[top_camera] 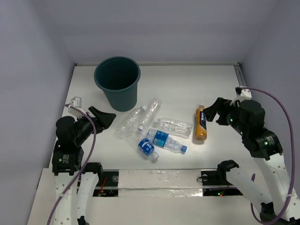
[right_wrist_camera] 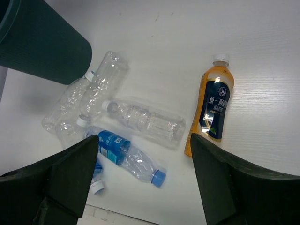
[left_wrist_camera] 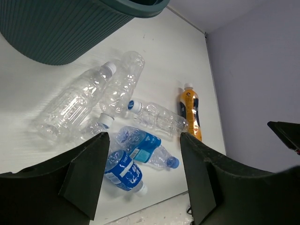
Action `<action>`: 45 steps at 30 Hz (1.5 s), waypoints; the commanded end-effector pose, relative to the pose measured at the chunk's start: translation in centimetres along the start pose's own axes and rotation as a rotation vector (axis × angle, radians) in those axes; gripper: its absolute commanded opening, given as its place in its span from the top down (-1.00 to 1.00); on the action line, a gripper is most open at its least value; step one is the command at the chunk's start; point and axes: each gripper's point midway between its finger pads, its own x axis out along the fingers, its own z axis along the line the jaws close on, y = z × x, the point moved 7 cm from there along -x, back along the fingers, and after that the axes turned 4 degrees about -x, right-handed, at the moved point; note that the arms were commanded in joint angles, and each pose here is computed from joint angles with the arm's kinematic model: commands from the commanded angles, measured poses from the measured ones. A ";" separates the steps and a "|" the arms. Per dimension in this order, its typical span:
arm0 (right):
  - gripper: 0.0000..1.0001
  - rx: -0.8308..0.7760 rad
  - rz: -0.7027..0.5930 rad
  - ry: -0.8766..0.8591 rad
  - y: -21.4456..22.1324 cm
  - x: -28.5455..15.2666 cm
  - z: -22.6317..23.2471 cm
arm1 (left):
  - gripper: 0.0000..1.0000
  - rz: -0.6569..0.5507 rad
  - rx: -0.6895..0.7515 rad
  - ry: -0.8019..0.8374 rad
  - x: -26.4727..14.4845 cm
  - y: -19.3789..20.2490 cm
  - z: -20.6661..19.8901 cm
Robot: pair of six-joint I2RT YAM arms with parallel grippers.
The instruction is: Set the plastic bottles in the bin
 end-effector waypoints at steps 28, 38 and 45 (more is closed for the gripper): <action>0.86 0.054 0.149 0.174 -0.2 6.5 -2.5 | 0.94 0.321 -0.054 -0.313 4.2 11.1 -5.1; -0.63 0.093 0.208 0.189 0.5 9.5 -5.0 | -0.63 0.318 -0.278 -0.467 4.1 15.8 -0.9; -0.73 0.115 0.253 0.140 1.1 11.8 -4.9 | -0.84 0.223 -0.290 -0.567 6.4 15.8 3.0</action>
